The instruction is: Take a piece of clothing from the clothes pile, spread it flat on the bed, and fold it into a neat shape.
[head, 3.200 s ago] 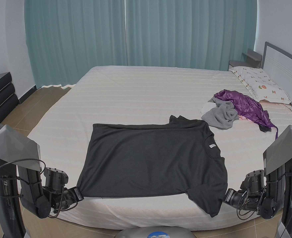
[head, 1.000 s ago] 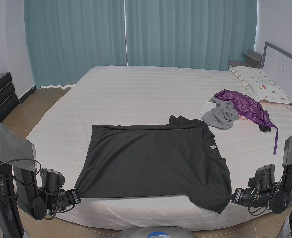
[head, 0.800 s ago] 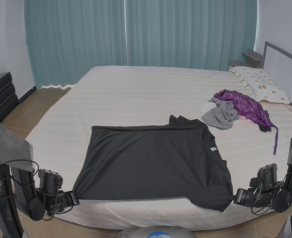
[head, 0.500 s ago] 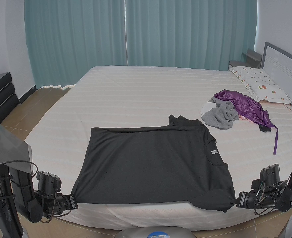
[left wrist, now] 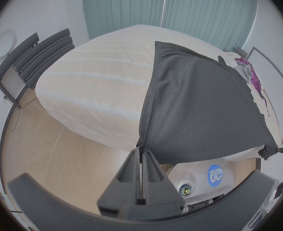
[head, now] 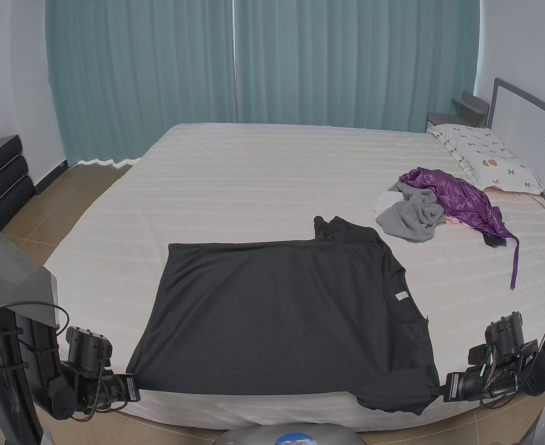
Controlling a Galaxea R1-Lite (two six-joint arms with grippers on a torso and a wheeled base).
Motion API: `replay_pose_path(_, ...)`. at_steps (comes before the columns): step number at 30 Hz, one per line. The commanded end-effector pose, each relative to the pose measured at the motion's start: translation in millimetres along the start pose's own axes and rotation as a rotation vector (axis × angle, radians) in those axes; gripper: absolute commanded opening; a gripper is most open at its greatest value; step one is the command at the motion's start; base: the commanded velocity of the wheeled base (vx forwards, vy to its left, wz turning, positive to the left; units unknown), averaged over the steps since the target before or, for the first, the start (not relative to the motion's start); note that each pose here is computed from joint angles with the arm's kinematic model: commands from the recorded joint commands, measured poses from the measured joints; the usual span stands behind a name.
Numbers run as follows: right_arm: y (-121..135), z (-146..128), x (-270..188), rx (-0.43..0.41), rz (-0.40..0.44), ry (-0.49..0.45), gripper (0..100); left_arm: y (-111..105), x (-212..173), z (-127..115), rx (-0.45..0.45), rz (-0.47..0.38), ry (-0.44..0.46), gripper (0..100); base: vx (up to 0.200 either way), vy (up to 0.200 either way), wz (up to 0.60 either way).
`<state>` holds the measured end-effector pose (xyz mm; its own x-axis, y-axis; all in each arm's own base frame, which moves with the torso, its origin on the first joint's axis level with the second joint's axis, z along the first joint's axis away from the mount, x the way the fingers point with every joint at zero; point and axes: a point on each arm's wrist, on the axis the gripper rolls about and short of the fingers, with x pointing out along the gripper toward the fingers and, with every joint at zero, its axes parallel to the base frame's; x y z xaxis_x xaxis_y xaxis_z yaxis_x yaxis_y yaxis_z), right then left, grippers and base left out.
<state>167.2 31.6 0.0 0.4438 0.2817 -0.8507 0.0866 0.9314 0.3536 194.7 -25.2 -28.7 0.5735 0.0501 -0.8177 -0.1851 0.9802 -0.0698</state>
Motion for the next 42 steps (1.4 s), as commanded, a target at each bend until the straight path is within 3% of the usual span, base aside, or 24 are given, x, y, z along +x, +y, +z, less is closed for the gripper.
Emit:
replay_pose_path(1, -2.1, -5.5, 0.8, 0.003, -0.009, 0.03, 0, 1.2, -1.4, -7.1, 0.015, 0.011, 0.043, 0, 0.0, 0.0, 0.0)
replay_pose_path(14, -6.6, -4.2, 36.9, -0.01, -0.011, 0.034, 0, -1.2, 8.2, -7.7, 0.01, 0.003, 0.053, 0, 0.0, 0.0, 0.0)
replay_pose_path(15, -6.9, -4.1, 38.2, -0.01, -0.011, 0.032, 100, -1.1, 8.5, -7.9, 0.01, 0.003, 0.055, 0, 0.0, 0.0, 0.0)
replay_pose_path(18, -8.7, -4.8, 48.0, -0.01, -0.008, 0.029, 100, -1.5, 9.1, -8.1, 0.012, 0.001, 0.057, 0, 0.0, 0.0, 0.0)
replay_pose_path(33, -12.3, 21.9, 49.7, 0.103, 0.045, -0.208, 100, -2.3, 11.3, -5.9, 0.005, -0.001, 0.048, 0, 0.0, 0.0, 0.0)
replay_pose_path(41, -15.8, 26.2, 63.1, 0.127, 0.03, -0.235, 100, -2.1, 11.6, -5.5, 0.002, -0.002, 0.047, 0, 0.0, 0.0, 0.0)
replay_pose_path(42, -17.8, 27.5, 70.6, 0.139, 0.021, -0.24, 0, -2.0, 11.9, -5.1, 0.0, -0.001, 0.045, 0, 0.0, 0.0, 0.0)
